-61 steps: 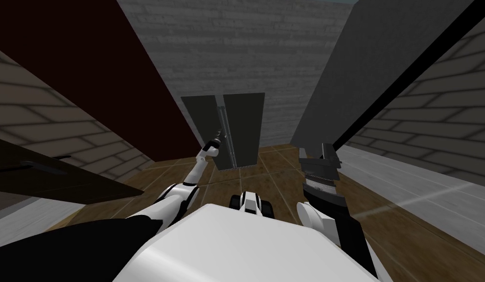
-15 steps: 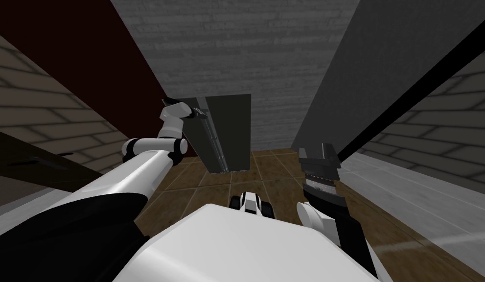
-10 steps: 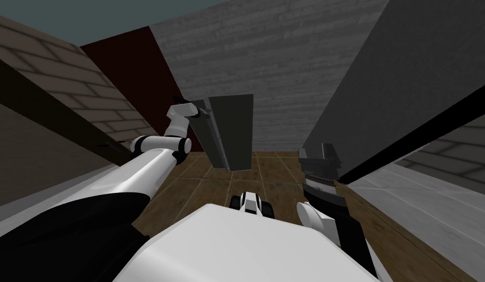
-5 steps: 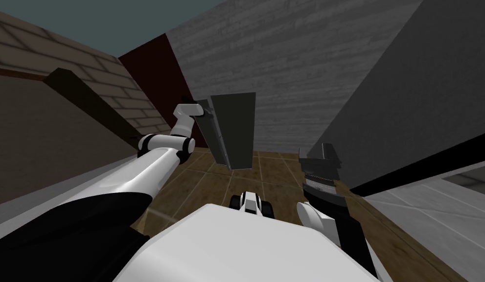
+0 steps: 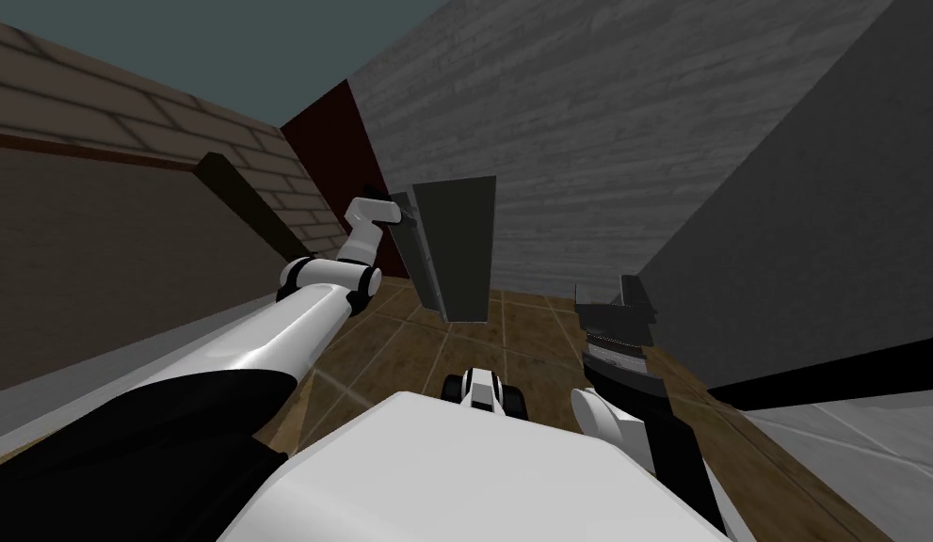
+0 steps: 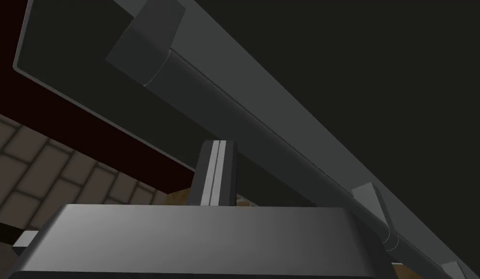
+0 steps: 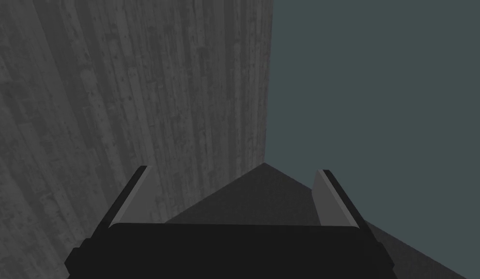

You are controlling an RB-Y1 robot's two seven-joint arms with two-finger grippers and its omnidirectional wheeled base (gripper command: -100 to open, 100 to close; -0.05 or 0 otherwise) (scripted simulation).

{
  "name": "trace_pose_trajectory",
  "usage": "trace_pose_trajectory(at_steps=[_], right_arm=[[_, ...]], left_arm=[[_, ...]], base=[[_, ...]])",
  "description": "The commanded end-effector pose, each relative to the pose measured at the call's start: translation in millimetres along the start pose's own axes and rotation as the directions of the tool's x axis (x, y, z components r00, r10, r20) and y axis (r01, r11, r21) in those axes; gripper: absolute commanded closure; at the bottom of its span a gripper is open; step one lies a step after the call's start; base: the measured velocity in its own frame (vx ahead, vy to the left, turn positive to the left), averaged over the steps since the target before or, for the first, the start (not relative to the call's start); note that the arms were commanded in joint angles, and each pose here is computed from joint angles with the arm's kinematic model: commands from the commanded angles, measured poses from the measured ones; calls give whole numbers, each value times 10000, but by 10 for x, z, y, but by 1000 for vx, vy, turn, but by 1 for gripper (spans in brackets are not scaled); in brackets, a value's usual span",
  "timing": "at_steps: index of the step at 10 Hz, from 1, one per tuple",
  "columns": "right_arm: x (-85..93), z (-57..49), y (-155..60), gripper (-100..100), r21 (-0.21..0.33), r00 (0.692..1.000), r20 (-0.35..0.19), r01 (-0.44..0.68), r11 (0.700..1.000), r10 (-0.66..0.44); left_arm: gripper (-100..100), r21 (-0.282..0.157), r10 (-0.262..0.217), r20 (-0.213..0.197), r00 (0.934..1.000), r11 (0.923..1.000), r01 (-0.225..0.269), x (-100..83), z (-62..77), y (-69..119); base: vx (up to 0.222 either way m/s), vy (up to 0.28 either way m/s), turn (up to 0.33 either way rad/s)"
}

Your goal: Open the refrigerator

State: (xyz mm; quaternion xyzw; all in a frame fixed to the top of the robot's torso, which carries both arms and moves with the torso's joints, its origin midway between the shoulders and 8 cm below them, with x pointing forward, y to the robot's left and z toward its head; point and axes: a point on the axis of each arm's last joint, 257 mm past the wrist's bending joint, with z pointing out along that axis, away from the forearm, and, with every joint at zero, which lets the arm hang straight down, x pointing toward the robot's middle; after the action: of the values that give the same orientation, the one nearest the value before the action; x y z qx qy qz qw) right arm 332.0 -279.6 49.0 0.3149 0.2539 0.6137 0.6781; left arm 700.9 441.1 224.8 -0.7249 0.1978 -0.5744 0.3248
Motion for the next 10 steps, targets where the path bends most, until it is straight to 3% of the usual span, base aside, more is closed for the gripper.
trace_pose_trajectory(at_steps=[1,5,7,10], right_arm=[[-1,0,0,0,1,10000,-2,4,10000,-4],[-1,-1,0,0,3,10000,-2,7,10000,-7],[-1,-1,0,0,2,10000,-1,4,10000,-4],[-1,0,-1,0,2,10000,-2,4,10000,-4]], left_arm=[[-100,-10,-35,-397,9992,10000,35,230,-77,-31],[-100,-61,-56,-1187,9929,10000,49,675,-244,-68],[-100,211,-128,-694,9975,9997,143,514,-177,-123],[-100,716,-301,12,9995,9970,300,339,-131,-248]], base=[[88,168,-75],[86,192,-86],[3,95,-142],[-83,175,-352]])
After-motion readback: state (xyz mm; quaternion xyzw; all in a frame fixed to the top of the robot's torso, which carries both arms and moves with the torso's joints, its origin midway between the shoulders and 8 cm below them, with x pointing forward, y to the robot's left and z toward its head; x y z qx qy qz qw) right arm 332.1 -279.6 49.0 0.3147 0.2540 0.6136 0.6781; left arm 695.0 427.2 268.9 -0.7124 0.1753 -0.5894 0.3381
